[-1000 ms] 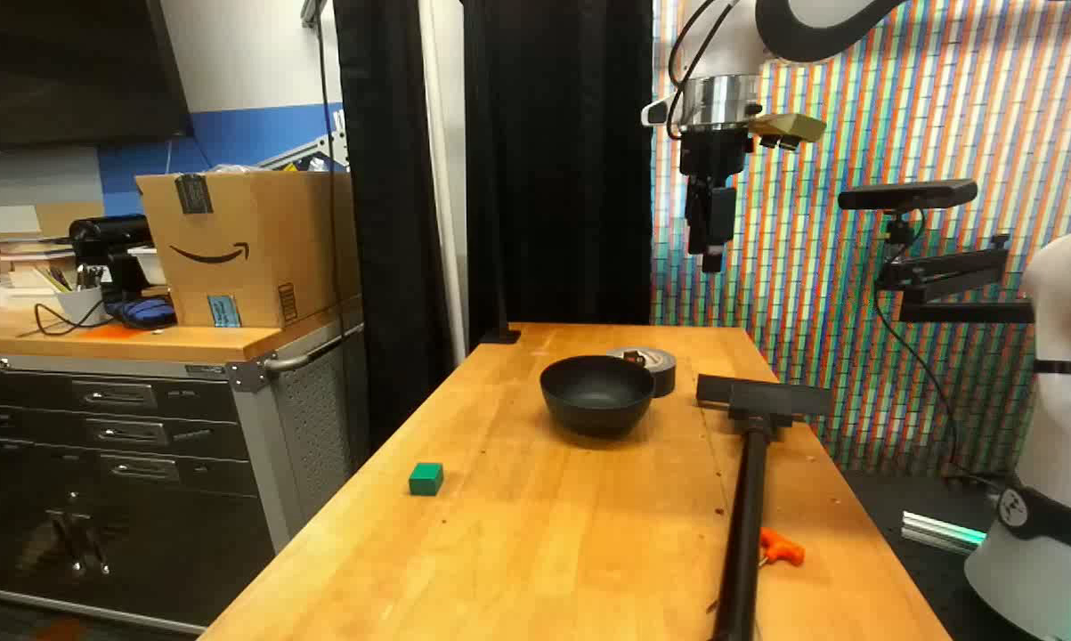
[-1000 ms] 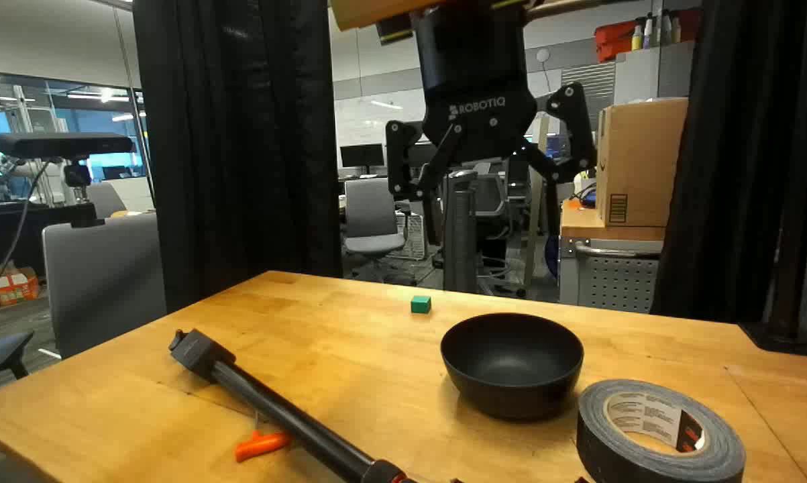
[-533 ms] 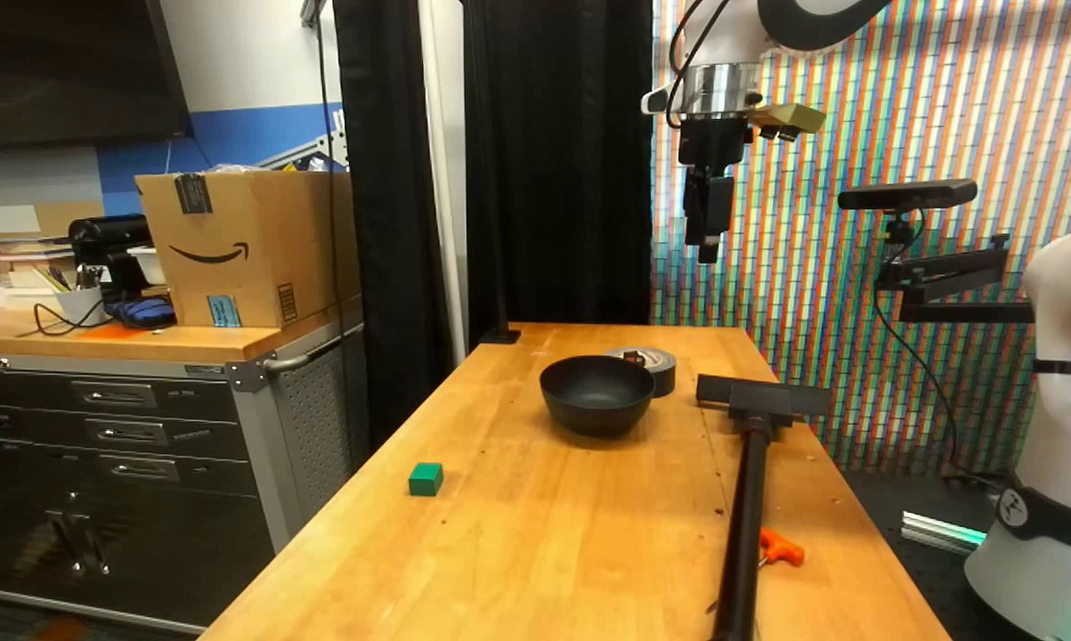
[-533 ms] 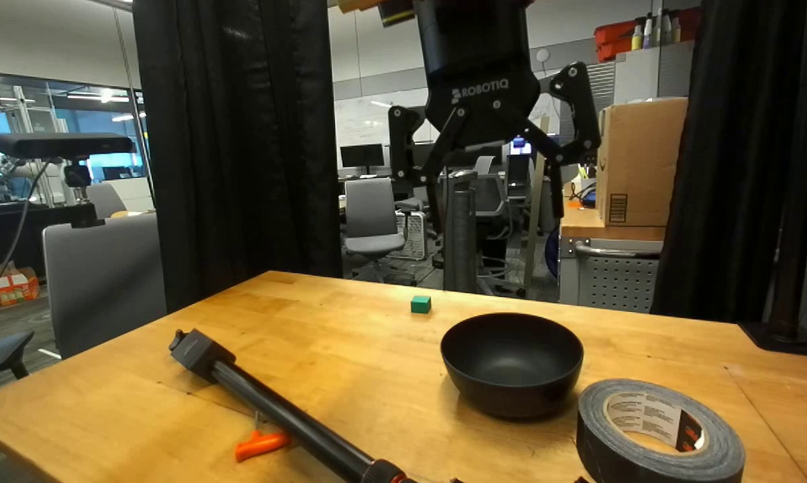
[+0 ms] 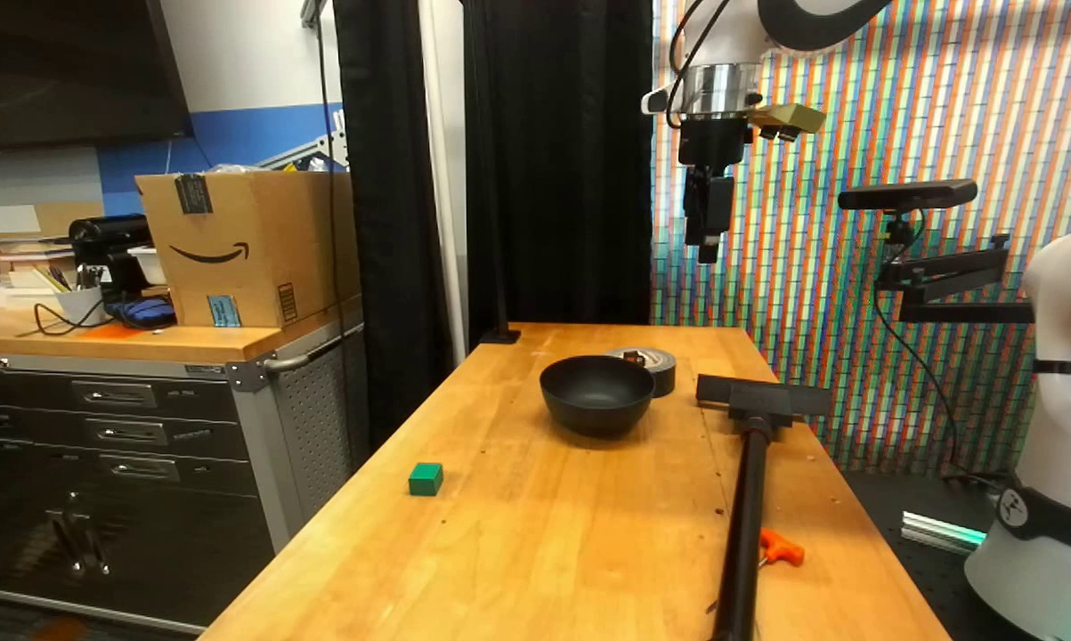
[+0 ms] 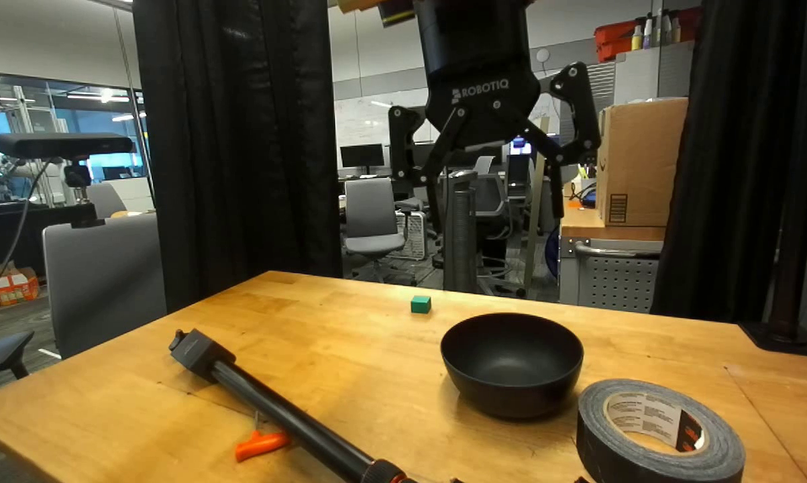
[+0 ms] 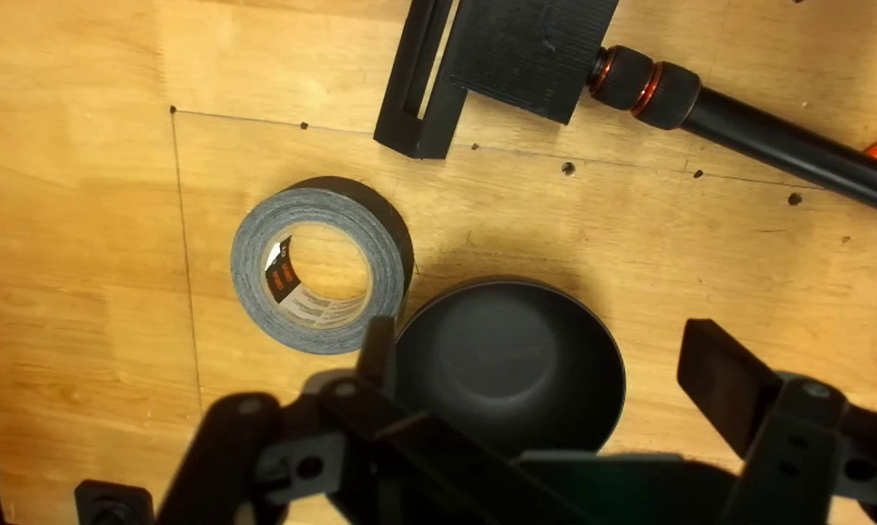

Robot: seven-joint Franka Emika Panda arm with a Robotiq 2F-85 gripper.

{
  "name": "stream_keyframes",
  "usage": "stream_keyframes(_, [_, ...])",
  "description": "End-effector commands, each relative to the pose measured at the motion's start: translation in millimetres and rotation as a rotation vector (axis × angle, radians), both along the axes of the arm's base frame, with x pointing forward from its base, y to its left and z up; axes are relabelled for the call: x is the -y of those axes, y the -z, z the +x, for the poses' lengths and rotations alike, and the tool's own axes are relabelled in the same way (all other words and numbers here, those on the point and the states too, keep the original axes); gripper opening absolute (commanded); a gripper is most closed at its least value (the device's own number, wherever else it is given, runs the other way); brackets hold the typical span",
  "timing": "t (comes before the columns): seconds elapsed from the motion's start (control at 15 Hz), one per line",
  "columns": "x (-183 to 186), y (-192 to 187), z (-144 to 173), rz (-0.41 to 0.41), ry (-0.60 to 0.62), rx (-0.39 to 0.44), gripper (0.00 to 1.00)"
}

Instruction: Move the green block to the right

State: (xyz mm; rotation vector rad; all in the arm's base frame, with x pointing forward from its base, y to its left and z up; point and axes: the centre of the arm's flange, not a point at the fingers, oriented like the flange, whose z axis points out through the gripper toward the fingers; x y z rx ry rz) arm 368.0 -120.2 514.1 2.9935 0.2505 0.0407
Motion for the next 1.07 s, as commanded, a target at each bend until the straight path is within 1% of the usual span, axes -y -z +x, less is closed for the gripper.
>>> stream_keyframes(0.0, [0.0,0.0,0.0,0.0,0.0,0.0,1.0])
stream_keyframes(0.07, [0.0,0.0,0.0,0.0,0.0,0.0,1.0])
stream_keyframes(0.2, [-11.5,-4.0,13.9,-0.024,-0.048,-0.011,1.0])
stream_keyframes(0.33, [-33.0,-8.1,33.0,-0.054,-0.119,-0.029,1.0])
stream_keyframes(0.73, [-113.7,-17.1,92.9,-0.145,-0.353,-0.066,1.0])
stream_keyframes(1.0, [-139.9,-24.4,139.0,-0.162,-0.474,-0.067,1.0])
